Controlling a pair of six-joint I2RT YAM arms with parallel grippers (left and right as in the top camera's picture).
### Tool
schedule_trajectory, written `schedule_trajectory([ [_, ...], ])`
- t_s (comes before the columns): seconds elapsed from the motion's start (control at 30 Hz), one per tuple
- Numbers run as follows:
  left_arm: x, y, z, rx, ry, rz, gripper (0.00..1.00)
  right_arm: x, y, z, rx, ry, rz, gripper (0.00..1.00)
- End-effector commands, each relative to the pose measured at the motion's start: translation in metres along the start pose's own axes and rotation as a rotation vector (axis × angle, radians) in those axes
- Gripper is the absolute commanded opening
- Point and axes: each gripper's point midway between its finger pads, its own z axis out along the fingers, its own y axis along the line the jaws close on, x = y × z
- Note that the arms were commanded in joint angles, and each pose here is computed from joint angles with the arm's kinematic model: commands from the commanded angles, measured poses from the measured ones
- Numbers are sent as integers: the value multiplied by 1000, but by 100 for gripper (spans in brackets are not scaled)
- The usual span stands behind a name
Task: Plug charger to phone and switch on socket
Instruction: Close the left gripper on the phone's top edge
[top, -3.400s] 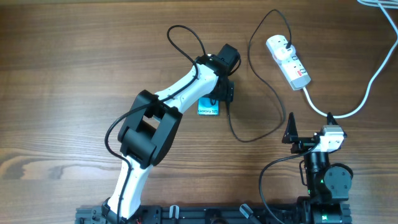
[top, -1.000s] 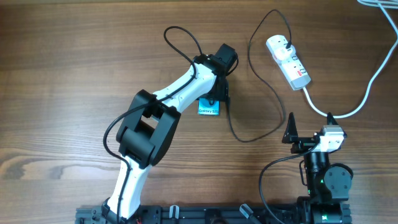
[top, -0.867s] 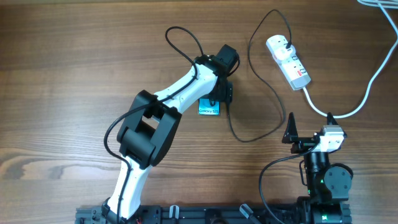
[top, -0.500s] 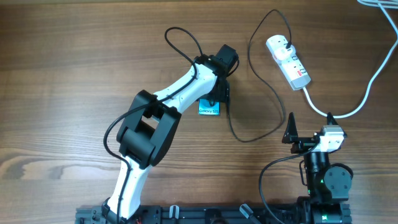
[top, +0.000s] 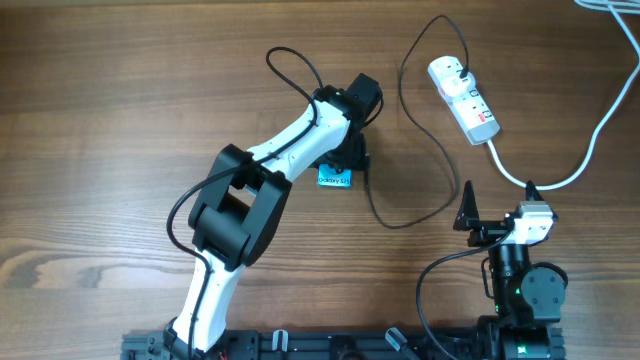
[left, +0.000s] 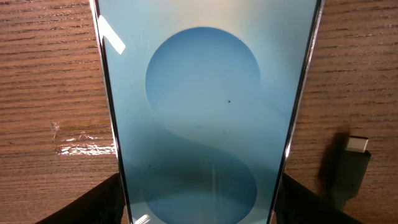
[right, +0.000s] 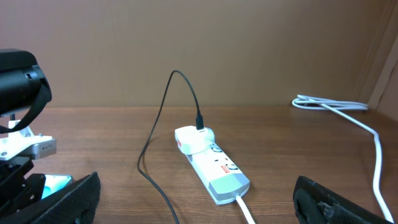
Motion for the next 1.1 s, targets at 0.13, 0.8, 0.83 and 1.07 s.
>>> schedule_trajectory([
  [0.13, -3, -6, -18, 41, -19, -9, 75, -1, -3, 0, 14, -7, -1, 100],
  [0.8, -29, -1, -58, 60, -166, -29, 100, -1, -3, 0, 14, -7, -1, 100],
  [0.83, -30, -2, -53, 59, -164, -29, 100, -1, -3, 0, 14, -7, -1, 100],
  [1.07, -36, 2, -26, 29, -152, -38, 100, -1, -3, 0, 14, -7, -1, 100],
])
